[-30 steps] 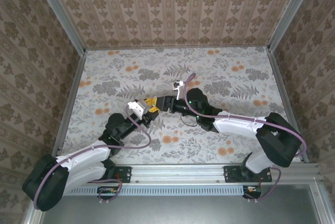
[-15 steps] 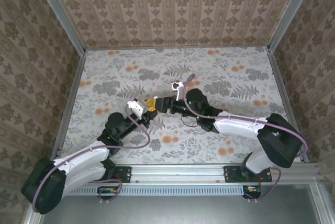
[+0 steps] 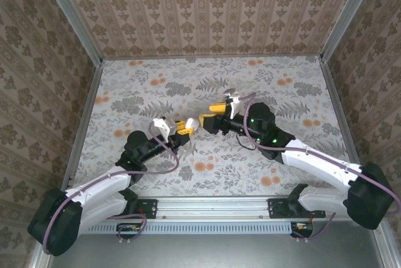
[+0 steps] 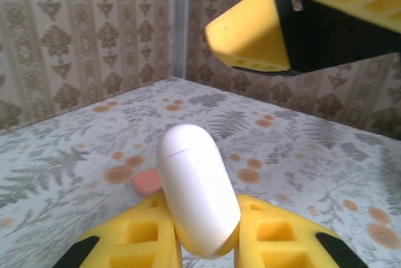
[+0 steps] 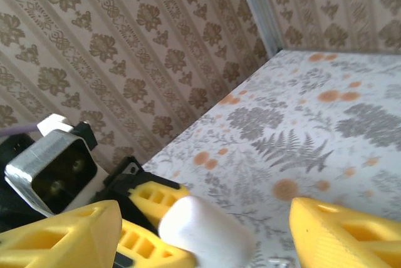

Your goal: Insert the wireless bluetooth earbuds into the charging case

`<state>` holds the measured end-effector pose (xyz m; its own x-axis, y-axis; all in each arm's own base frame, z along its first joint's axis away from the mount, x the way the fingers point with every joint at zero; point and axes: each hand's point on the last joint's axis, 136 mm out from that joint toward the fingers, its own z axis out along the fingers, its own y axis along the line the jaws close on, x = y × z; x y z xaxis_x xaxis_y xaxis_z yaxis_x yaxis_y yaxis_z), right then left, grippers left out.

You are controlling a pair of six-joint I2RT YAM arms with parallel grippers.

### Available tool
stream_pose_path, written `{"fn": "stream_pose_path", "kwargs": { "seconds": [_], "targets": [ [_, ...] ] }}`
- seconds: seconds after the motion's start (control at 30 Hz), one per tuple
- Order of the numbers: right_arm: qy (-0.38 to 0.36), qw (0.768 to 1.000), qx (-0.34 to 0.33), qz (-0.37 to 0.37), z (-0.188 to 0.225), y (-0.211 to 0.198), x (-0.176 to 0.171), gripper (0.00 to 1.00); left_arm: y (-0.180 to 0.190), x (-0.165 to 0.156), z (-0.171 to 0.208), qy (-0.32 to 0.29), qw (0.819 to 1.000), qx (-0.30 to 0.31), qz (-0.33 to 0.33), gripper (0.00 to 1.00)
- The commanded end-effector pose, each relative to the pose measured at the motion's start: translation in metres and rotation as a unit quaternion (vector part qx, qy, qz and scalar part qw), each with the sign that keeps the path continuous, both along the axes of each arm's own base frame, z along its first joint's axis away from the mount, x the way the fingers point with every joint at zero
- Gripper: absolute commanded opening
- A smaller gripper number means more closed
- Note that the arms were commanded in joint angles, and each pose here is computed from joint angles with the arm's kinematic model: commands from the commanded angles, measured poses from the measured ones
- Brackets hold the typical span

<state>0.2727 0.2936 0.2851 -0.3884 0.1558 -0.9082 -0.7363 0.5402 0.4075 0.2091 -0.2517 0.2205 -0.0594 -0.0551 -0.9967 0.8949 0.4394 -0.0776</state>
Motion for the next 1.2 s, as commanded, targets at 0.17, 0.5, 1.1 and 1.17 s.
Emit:
{"fn": "stream_pose_path", "kwargs": {
  "seconds": [0.17,0.5,1.1,1.17],
  "targets": [
    [-0.101,0.987,-0.099,0.079,-0.008,-0.031,-0.026,0.73,-0.020,-0.032,0.043,-0.038,0.990,-0.037,-0.131,0.16],
    [-0.114,0.955,-0.130,0.241,-0.014,-0.019,-0.058,0.70,-0.031,-0.045,0.048,-0.063,0.977,-0.045,-0.199,0.16],
    [-0.074,0.928,-0.098,0.352,-0.016,0.001,-0.063,0.52,-0.038,-0.050,0.063,-0.078,0.970,-0.055,-0.222,0.17],
    [-0.074,0.926,-0.094,0.359,-0.015,0.002,-0.063,0.45,-0.039,-0.051,0.065,-0.080,0.970,-0.056,-0.224,0.17]
  ]
}}
